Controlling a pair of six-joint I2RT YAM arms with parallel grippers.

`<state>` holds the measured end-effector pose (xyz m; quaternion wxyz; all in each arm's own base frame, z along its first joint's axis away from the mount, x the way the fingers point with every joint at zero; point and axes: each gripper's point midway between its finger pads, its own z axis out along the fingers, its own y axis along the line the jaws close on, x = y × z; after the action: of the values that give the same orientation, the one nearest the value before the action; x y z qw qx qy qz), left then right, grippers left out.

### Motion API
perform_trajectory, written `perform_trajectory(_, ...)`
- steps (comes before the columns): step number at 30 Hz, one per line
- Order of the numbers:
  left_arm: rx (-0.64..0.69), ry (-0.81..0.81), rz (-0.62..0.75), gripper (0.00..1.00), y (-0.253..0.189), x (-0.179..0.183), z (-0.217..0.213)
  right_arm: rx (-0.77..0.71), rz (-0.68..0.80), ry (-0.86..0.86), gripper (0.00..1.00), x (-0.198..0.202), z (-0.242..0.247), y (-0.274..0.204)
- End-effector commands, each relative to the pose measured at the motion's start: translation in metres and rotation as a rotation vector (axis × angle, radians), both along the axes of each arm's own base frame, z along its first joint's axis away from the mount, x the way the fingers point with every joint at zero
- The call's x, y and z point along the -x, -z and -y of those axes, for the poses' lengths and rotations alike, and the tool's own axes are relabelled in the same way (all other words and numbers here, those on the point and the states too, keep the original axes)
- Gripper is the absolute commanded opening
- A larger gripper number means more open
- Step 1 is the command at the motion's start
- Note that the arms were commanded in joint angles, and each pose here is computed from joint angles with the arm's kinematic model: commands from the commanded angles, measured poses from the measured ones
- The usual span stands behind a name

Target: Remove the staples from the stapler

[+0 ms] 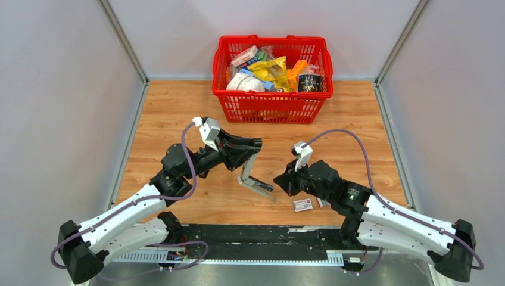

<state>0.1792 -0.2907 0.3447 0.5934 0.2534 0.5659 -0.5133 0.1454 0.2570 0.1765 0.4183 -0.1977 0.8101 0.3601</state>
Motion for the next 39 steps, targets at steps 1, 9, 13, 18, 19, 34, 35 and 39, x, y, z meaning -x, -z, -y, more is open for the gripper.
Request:
perform_trajectory(1, 0.079, -0.011, 0.059, 0.00, -0.029, 0.001, -0.004, -0.097, 0.118, 0.078, 0.00, -0.027, -0.015, -0.047)
perform_trajectory(9, 0.073, -0.018, 0.043, 0.00, -0.025, 0.000, -0.005, -0.133, 0.141, 0.073, 0.00, -0.042, -0.041, -0.046)
perform_trajectory(13, 0.075, -0.026, 0.038, 0.00, -0.027, -0.002, -0.005, -0.129, 0.119, 0.053, 0.00, -0.043, -0.052, -0.034)
perform_trajectory(18, 0.050, -0.033, 0.026, 0.00, -0.023, -0.004, -0.004, -0.132, 0.076, 0.004, 0.00, -0.035, -0.066, -0.019)
perform_trajectory(19, 0.048, -0.035, 0.023, 0.00, -0.022, -0.005, -0.004, -0.131, 0.067, -0.003, 0.00, -0.033, -0.068, -0.014)
perform_trajectory(34, -0.039, -0.085, -0.042, 0.00, 0.010, -0.027, 0.007, -0.155, -0.050, -0.066, 0.00, -0.008, -0.092, 0.033)
perform_trajectory(35, -0.048, -0.084, -0.046, 0.00, 0.013, -0.029, 0.010, -0.163, -0.061, -0.069, 0.00, -0.006, -0.094, 0.036)
perform_trajectory(39, -0.071, -0.093, -0.070, 0.00, 0.021, -0.037, 0.016, -0.199, -0.085, -0.083, 0.00, -0.003, -0.100, 0.041)
